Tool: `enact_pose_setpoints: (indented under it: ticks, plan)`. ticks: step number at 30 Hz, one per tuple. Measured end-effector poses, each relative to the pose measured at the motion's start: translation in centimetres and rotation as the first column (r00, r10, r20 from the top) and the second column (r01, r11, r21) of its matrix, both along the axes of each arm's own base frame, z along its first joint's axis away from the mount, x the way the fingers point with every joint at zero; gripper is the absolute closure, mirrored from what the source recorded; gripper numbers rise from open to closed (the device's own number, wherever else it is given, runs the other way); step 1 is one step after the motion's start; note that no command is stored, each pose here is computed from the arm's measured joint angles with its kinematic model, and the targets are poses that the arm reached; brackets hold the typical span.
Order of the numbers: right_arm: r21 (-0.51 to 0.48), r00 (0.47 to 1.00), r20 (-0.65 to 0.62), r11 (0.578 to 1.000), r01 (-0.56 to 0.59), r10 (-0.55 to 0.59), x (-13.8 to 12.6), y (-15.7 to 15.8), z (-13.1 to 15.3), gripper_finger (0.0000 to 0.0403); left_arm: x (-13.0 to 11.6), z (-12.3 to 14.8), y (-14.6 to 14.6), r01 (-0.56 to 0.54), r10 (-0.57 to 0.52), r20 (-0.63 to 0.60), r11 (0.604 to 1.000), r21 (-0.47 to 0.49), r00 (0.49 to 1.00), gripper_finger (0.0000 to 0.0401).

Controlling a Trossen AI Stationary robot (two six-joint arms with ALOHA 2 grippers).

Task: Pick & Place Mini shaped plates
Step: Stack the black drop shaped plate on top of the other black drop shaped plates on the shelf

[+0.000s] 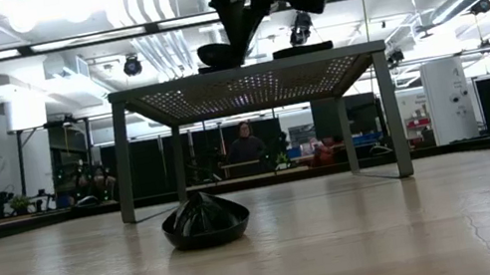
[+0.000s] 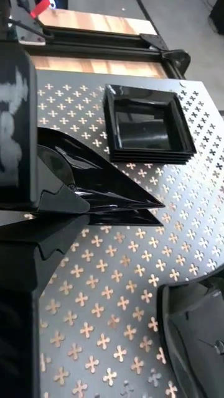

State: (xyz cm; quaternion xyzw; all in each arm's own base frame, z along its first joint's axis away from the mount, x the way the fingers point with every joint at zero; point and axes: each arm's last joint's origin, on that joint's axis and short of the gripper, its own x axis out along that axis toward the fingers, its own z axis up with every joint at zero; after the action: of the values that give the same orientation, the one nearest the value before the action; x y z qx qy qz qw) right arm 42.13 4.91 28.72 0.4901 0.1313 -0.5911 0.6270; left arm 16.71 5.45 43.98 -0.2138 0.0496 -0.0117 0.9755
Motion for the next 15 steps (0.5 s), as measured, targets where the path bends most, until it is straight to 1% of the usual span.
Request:
enact_pose_setpoints:
  ticks: [9,15]
  plan:
    - [-0.001,1.0,-0.006,1.0,0.008,-0.008,0.03,-0.39,-0.18,0.0394,0.0,-0.18,0.0,0.0,0.0,-0.015,1.0,-0.006,1.0,0.0321]
    - [-0.001,1.0,0.001,1.0,-0.017,0.017,0.36,-0.6,-0.22,0.0394,-0.01,-0.23,0.0,0.0,0.0,-0.021,1.0,-0.008,1.0,0.0321]
